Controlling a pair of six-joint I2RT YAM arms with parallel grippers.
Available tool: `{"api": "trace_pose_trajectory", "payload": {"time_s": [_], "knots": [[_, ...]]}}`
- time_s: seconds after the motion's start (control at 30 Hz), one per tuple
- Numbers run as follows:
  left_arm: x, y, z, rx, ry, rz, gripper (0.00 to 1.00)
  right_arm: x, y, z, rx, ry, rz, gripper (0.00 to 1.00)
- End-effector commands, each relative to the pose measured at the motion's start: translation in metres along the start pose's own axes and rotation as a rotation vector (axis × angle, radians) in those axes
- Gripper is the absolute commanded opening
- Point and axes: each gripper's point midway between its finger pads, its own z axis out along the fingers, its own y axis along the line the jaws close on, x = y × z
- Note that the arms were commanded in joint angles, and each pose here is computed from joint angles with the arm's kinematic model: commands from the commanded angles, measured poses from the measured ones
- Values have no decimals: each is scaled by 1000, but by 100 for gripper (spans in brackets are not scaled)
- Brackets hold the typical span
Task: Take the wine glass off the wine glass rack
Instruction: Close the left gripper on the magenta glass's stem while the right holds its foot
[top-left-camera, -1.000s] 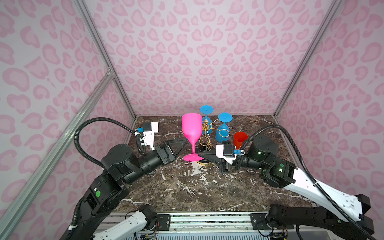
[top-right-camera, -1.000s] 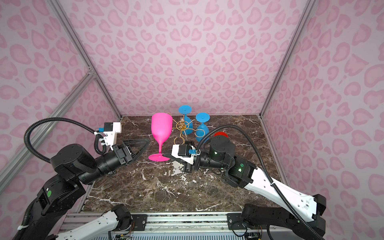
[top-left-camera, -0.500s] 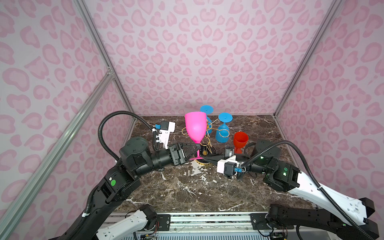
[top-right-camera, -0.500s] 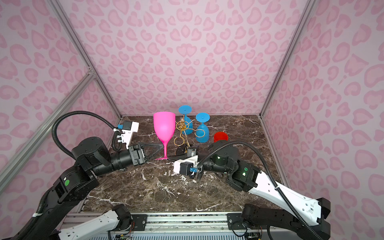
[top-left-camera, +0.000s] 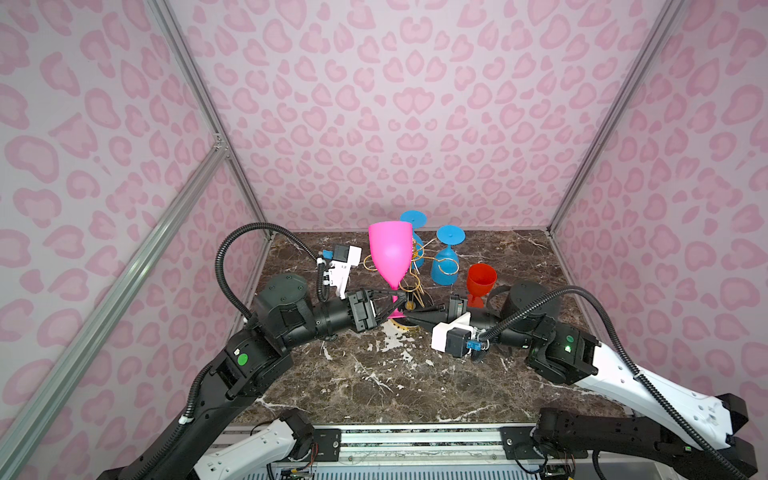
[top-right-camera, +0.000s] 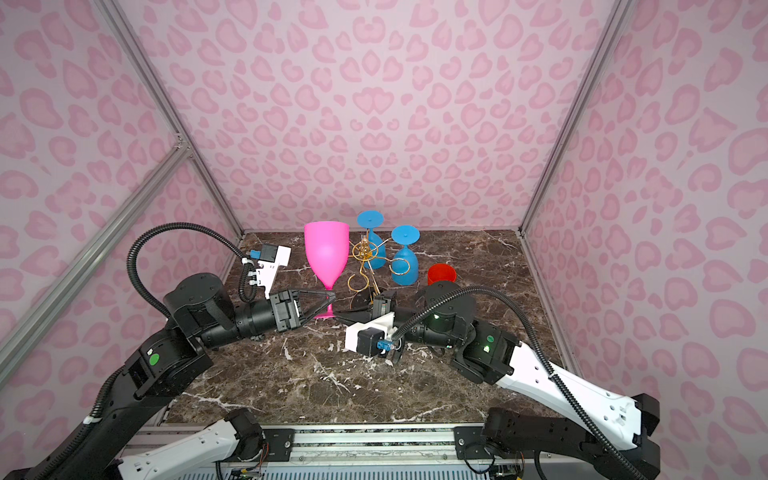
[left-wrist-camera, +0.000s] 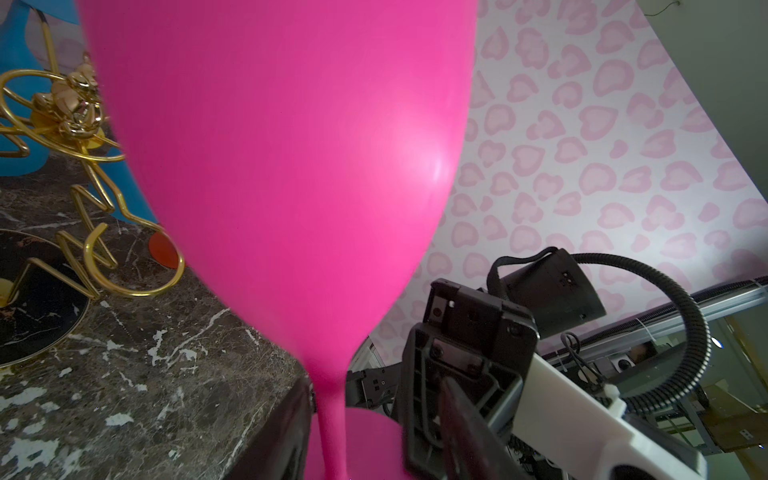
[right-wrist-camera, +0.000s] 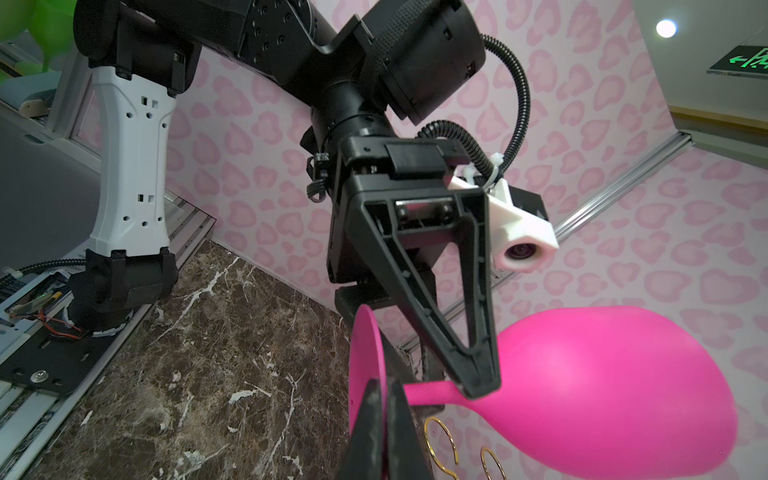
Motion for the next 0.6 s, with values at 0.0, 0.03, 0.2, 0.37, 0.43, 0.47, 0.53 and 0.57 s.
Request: {"api": "trace_pose_trajectory", "payload": {"time_s": [0.0,0.03,0.2,0.37,0.43,0.47,0.53,0.57], "knots": [[-6,-6,1,30,-26,23,49,-3,-2,0,14,-1,-29,0],[-5,-5,1,29,-23,22,48,-4,-3,0,16,-2,-31,0],[-3,-4,3,30,-13,14,40,-6,1,-1,0,-1,-43,0],[-3,0,2,14,-25,-4,31,-6,4,-2,-14,8,-49,0],[-3,0,2,17,-23,-9,29,-5,5,-3,-15,11,-53,0],[-3,0,2,18,-22,-10,28,-5,5,-3,-13,12,-55,0],[-2,0,3,22,-19,-11,24,-5,5,-3,-14,12,-56,0],[-2,-1,3,23,-19,-11,22,-5,6,-3,-17,13,-57,0]]}}
